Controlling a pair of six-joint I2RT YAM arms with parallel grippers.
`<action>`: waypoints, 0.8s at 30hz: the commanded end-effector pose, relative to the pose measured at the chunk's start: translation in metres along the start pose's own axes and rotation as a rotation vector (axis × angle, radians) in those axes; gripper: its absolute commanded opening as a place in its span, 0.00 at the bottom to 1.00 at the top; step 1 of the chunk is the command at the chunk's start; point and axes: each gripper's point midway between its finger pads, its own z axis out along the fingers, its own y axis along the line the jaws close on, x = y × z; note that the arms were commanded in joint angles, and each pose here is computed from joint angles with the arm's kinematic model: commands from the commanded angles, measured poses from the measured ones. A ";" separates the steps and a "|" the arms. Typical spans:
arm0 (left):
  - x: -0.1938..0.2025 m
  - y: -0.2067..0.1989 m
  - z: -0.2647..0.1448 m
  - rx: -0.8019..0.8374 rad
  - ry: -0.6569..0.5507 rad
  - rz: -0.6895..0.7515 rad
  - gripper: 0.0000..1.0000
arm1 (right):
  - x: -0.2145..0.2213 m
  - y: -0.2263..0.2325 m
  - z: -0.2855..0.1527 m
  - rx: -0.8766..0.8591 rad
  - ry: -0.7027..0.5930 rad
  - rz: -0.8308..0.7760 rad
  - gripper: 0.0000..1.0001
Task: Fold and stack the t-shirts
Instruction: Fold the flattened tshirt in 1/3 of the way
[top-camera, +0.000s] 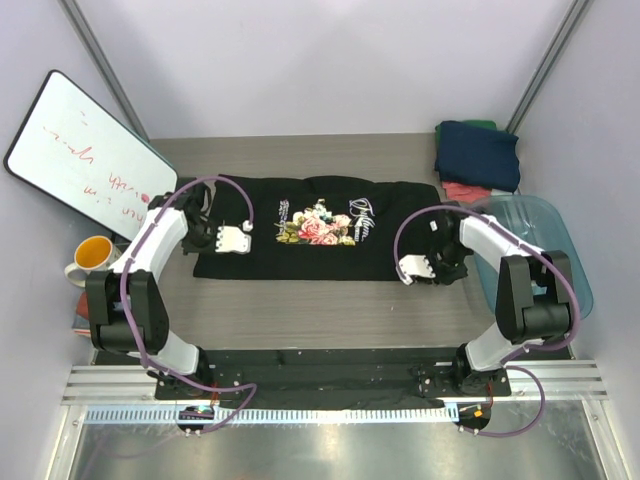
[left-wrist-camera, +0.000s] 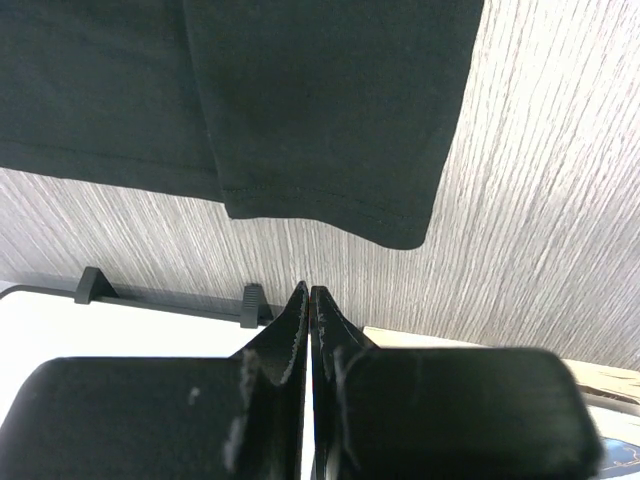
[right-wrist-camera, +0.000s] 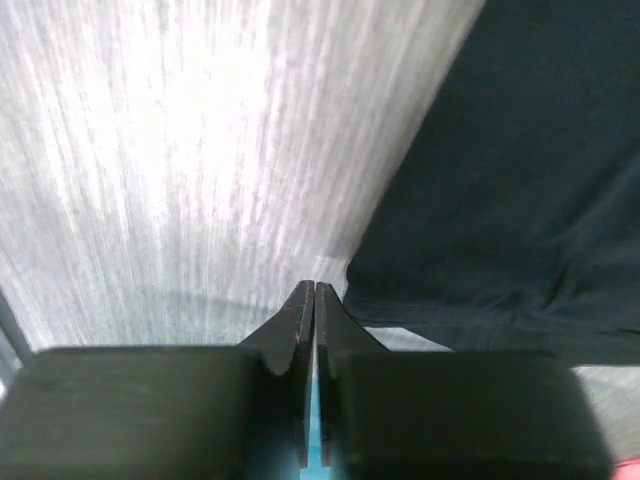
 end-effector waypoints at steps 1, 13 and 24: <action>-0.006 0.020 -0.007 -0.112 -0.042 -0.019 0.00 | 0.002 -0.033 -0.019 0.122 0.010 0.038 0.15; -0.011 0.193 -0.040 -0.704 -0.177 -0.301 0.40 | -0.016 -0.210 -0.119 0.633 -0.299 0.401 0.45; -0.028 0.265 0.009 -0.625 -0.230 -0.427 0.00 | 0.003 -0.318 -0.091 0.670 -0.379 0.571 0.01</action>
